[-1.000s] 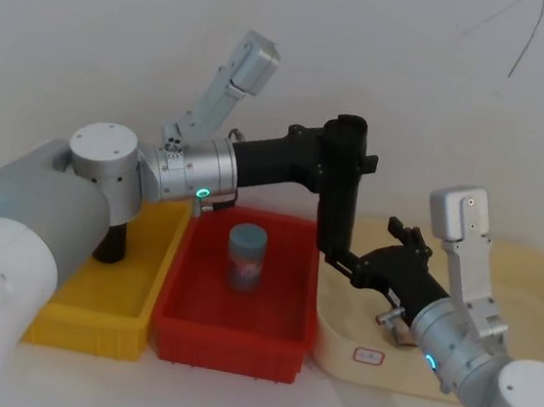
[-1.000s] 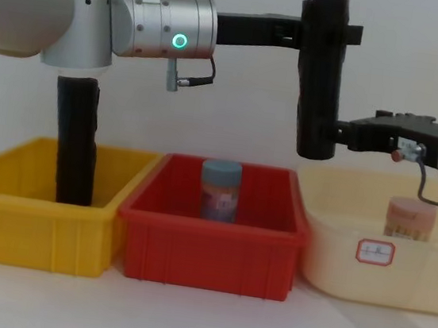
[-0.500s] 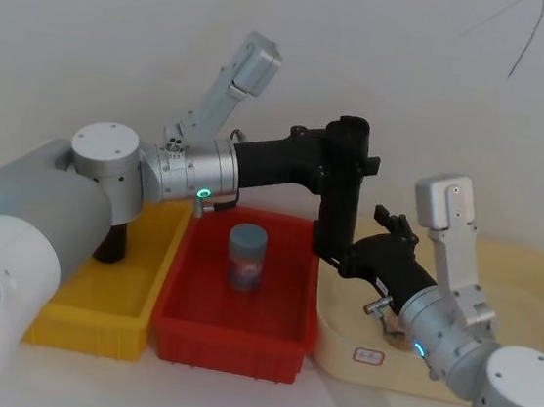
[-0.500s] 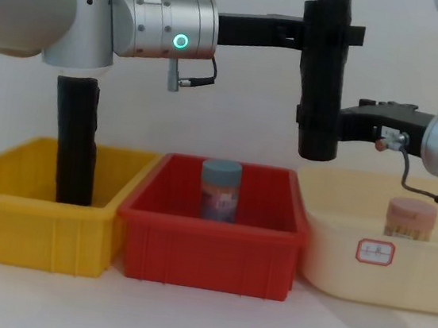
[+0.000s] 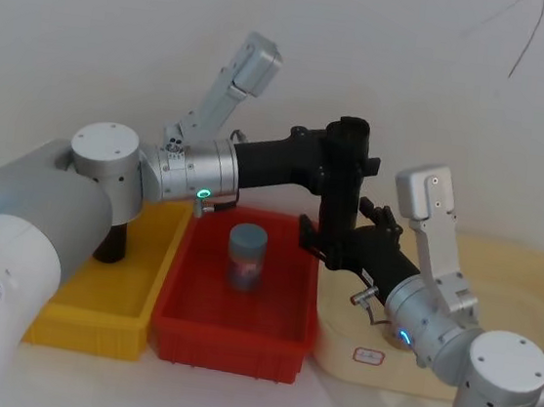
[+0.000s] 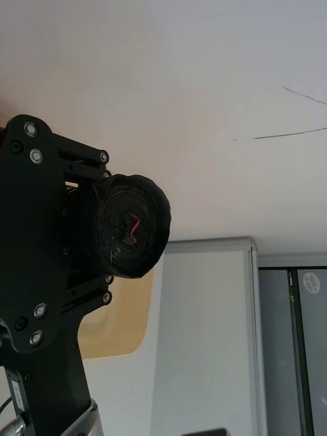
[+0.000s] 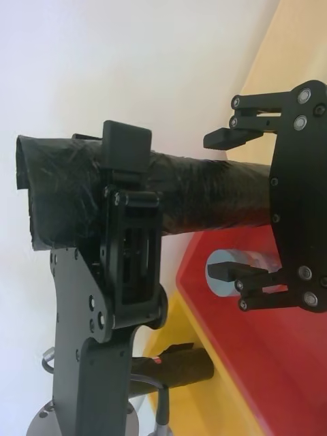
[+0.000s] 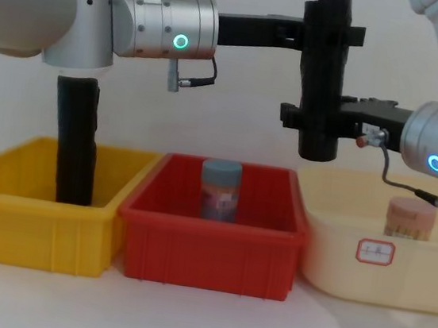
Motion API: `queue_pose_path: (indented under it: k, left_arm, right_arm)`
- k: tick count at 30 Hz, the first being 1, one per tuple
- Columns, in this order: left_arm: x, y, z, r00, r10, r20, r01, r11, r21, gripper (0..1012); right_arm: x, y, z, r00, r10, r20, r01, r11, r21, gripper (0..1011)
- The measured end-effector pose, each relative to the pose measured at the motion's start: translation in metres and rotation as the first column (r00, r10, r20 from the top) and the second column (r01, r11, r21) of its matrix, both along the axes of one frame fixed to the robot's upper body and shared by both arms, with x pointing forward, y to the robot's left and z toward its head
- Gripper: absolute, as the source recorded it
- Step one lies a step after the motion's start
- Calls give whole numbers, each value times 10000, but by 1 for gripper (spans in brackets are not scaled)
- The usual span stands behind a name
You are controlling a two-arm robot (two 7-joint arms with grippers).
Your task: Pick up the garbage bag with the one hand and transfer it to the other hand.
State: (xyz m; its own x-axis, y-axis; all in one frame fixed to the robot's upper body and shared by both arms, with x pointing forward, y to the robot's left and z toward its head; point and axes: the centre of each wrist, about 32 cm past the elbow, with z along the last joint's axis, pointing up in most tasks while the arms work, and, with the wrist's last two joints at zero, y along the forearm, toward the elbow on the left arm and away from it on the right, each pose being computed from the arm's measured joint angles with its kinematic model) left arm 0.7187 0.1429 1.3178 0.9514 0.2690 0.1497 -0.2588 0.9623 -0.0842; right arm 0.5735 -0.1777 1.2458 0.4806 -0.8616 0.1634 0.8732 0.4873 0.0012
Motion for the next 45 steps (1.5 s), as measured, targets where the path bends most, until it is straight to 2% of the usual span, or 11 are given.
queue_pose_path:
  k: [21, 25, 28, 34, 38, 42, 45]
  left_arm:
    - [1, -1, 1, 10000, -14, 2, 14, 10000, 4, 519]
    - [1, -1, 1, 10000, -12, 2, 12, 10000, 4, 519]
    - [1, -1, 1, 10000, -11, 2, 11, 10000, 3, 519]
    - [1, -2, 1, 10000, -13, 1, 13, 10000, 4, 519]
    - [1, -1, 1, 10000, -13, 1, 13, 10000, 5, 519]
    - [1, -1, 0, 10000, -13, 1, 13, 10000, 5, 519]
    - [1, -1, 0, 10000, -13, 0, 13, 10000, 5, 519]
  right_arm:
    - [228, 125, -42, 9997, 111, 216, -109, 9999, -113, 1004]
    - [249, 138, -48, 9996, 102, 249, -99, 9999, -126, 933]
    - [261, 146, -50, 9996, 94, 267, -90, 9999, -136, 822]
    - [280, 158, -58, 9996, 72, 288, -67, 9999, -147, 682]
    - [287, 163, -61, 9995, 67, 298, -63, 9999, -151, 538]
    - [291, 167, -62, 9995, 67, 304, -62, 9999, -157, 473]
    - [294, 170, -63, 9995, 65, 306, -60, 9999, -161, 472]
